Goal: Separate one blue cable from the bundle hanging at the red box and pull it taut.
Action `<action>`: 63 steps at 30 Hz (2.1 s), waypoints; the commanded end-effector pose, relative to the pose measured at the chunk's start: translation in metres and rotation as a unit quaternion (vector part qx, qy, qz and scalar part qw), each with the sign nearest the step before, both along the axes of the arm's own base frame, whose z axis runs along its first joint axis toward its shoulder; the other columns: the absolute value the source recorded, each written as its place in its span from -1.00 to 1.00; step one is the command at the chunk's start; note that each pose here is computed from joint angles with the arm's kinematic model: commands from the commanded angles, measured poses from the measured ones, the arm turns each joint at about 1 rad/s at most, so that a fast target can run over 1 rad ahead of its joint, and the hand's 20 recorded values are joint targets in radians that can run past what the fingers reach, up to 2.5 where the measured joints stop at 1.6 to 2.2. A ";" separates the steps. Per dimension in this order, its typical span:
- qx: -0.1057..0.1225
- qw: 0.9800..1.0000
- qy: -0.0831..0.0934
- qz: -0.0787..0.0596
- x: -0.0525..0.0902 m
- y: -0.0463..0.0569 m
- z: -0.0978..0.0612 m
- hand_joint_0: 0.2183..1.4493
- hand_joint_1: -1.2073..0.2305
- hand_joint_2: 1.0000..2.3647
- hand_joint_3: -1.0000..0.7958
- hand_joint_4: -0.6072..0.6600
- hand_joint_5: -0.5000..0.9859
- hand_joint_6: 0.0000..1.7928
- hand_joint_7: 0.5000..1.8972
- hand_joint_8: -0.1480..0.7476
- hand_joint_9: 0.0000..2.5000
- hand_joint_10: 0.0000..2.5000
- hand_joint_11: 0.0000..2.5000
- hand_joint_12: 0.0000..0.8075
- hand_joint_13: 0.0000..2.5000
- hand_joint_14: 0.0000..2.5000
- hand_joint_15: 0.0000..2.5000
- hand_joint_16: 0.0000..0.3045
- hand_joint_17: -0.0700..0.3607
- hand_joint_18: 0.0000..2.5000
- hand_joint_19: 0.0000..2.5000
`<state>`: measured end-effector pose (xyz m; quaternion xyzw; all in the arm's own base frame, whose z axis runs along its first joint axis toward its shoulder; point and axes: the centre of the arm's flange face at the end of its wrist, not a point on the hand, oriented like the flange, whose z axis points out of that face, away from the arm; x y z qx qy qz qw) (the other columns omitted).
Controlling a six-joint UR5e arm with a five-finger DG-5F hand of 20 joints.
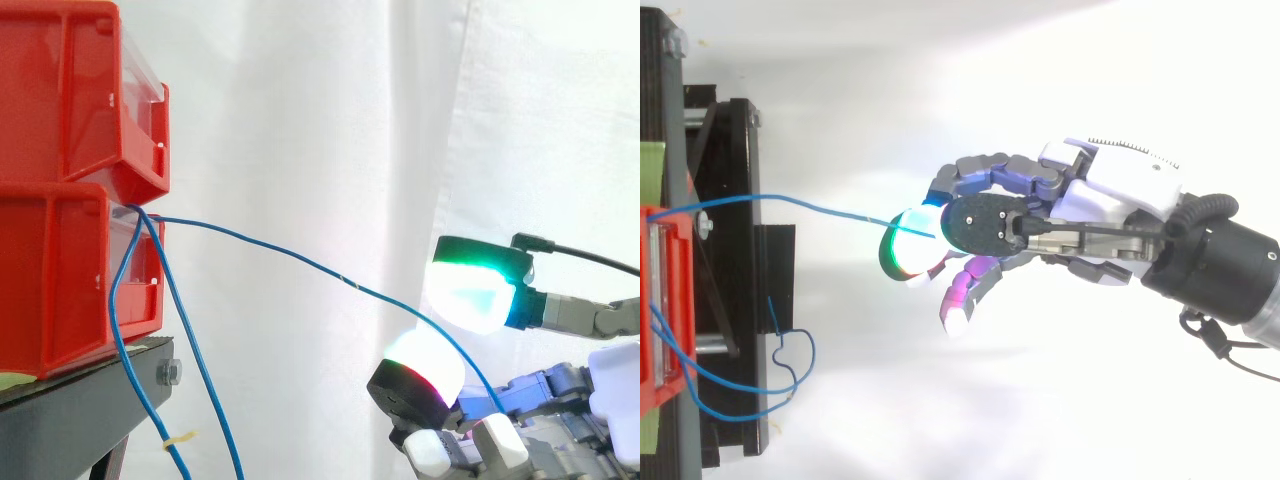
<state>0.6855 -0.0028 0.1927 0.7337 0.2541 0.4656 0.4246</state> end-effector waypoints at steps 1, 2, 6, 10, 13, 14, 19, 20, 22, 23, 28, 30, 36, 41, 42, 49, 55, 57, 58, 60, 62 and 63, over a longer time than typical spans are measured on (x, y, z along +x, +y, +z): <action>-0.006 1.000 -0.001 0.002 0.001 0.000 0.001 -0.44 -0.10 -1.00 -0.44 0.31 -0.56 -0.25 -0.14 0.15 -0.33 -0.99 -0.53 0.12 -0.10 -0.99 -0.53 -0.65 -0.12 -0.25 -0.53; -0.008 1.000 -0.001 0.002 0.001 0.001 0.001 -0.47 -0.09 -1.00 -0.44 0.32 -0.56 -0.26 -0.12 0.16 -0.33 -0.99 -0.53 0.14 -0.10 -0.98 -0.53 -0.65 -0.11 -0.25 -0.53; -0.008 1.000 -0.004 0.002 0.002 0.001 0.001 -0.47 -0.21 -1.00 -0.44 0.30 -0.57 -0.20 -0.21 0.16 -0.33 -0.99 -0.52 0.12 -0.09 -0.99 -0.52 -0.65 -0.12 -0.24 -0.53; -0.008 1.000 -0.003 0.002 0.002 0.001 0.000 -0.35 -0.31 -1.00 -0.42 0.26 -0.60 -0.09 -0.27 0.14 -0.30 -0.99 -0.50 0.09 -0.08 -0.99 -0.51 -0.67 -0.15 -0.24 -0.52; -0.008 1.000 -0.003 0.003 0.002 0.002 0.000 -0.30 -0.34 -0.98 -0.29 0.21 -0.60 -0.05 -0.25 0.13 -0.29 -0.99 -0.50 0.08 -0.06 -0.98 -0.51 -0.67 -0.15 -0.23 -0.53; -0.008 1.000 -0.004 0.002 0.002 0.001 0.001 -0.29 -0.35 -0.98 -0.25 0.19 -0.60 -0.04 -0.25 0.13 -0.28 -0.99 -0.48 0.09 -0.06 -0.98 -0.50 -0.67 -0.16 -0.23 -0.53; -0.008 1.000 -0.003 0.003 0.002 0.002 0.000 -0.32 -0.34 -0.97 -0.02 0.07 -0.59 -0.01 -0.08 0.14 -0.27 -0.99 -0.48 0.09 -0.06 -0.98 -0.50 -0.68 -0.16 -0.23 -0.52; -0.008 1.000 -0.004 0.002 0.002 0.002 0.001 -0.32 -0.34 -0.97 -0.01 0.06 -0.59 -0.01 -0.09 0.14 -0.27 -0.99 -0.48 0.09 -0.06 -0.98 -0.50 -0.68 -0.16 -0.23 -0.52; -0.008 1.000 -0.003 0.002 0.002 0.002 0.000 -0.31 -0.34 -0.97 -0.04 0.11 -0.59 -0.01 -0.10 0.14 -0.27 -0.99 -0.48 0.09 -0.06 -0.98 -0.50 -0.67 -0.16 -0.23 -0.52; -0.008 1.000 -0.003 0.002 0.002 0.002 0.000 -0.31 -0.34 -0.97 -0.11 0.17 -0.59 -0.01 -0.12 0.14 -0.26 -0.99 -0.48 0.09 -0.07 -0.98 -0.50 -0.67 -0.15 -0.24 -0.52; -0.008 1.000 -0.003 0.003 0.002 0.003 0.000 -0.40 -0.21 -1.00 -0.41 0.22 -0.59 -0.03 -0.16 0.15 -0.26 -0.99 -0.48 0.10 -0.06 -0.98 -0.49 -0.67 -0.14 -0.24 -0.51; -0.008 1.000 -0.004 0.003 0.002 0.003 0.001 -0.42 -0.14 -1.00 -0.44 0.23 -0.59 -0.04 -0.17 0.15 -0.26 -0.99 -0.48 0.10 -0.06 -0.98 -0.49 -0.66 -0.14 -0.24 -0.51; -0.008 1.000 -0.004 0.003 0.002 0.003 0.001 -0.32 -0.18 -0.98 -0.23 0.17 -0.57 -0.03 -0.08 0.16 -0.25 -0.99 -0.48 0.10 -0.05 -0.98 -0.49 -0.67 -0.15 -0.24 -0.50; -0.008 1.000 -0.004 0.003 0.002 0.003 0.001 -0.33 -0.29 -0.97 -0.02 0.08 -0.57 -0.01 -0.02 0.16 -0.24 -0.99 -0.47 0.09 -0.05 -0.98 -0.48 -0.66 -0.14 -0.22 -0.51; -0.008 1.000 -0.004 0.004 0.002 0.003 0.001 -0.33 -0.30 -0.97 -0.01 0.05 -0.57 -0.01 -0.01 0.17 -0.24 -0.99 -0.48 0.09 -0.04 -0.98 -0.48 -0.66 -0.14 -0.22 -0.51; -0.013 1.000 -0.002 0.005 0.002 0.003 0.000 -0.32 -0.35 -0.97 -0.03 -0.01 -0.56 -0.02 -0.05 0.13 -0.22 -0.99 -0.47 0.08 -0.04 -0.98 -0.48 -0.67 -0.14 -0.22 -0.51; -0.017 1.000 -0.002 0.005 0.002 0.003 0.002 -0.39 -0.18 -0.99 -0.38 0.17 -0.55 -0.09 -0.11 0.13 -0.22 -0.99 -0.48 0.09 -0.05 -0.98 -0.49 -0.67 -0.15 -0.24 -0.50; -0.017 1.000 -0.002 0.006 0.002 0.003 0.002 -0.39 -0.17 -1.00 -0.41 0.18 -0.55 -0.10 -0.11 0.13 -0.22 -0.99 -0.47 0.08 -0.05 -0.98 -0.48 -0.67 -0.15 -0.24 -0.50; -0.017 1.000 -0.002 0.007 0.002 0.004 0.002 -0.40 -0.16 -1.00 -0.42 0.19 -0.55 -0.10 -0.11 0.13 -0.22 -0.99 -0.47 0.09 -0.05 -0.98 -0.48 -0.67 -0.15 -0.24 -0.50; -0.018 1.000 -0.001 0.007 0.002 0.004 0.001 -0.40 -0.16 -1.00 -0.42 0.19 -0.55 -0.10 -0.12 0.14 -0.22 -0.99 -0.48 0.08 -0.05 -0.98 -0.49 -0.67 -0.14 -0.24 -0.50; -0.018 1.000 -0.001 0.007 0.002 0.004 0.001 -0.40 -0.16 -1.00 -0.43 0.19 -0.55 -0.10 -0.11 0.13 -0.22 -0.99 -0.47 0.09 -0.05 -0.98 -0.48 -0.67 -0.14 -0.24 -0.50; -0.018 1.000 -0.002 0.007 0.002 0.004 0.002 -0.40 -0.16 -1.00 -0.43 0.19 -0.55 -0.11 -0.11 0.14 -0.22 -0.98 -0.48 0.10 -0.05 -0.98 -0.49 -0.67 -0.14 -0.24 -0.49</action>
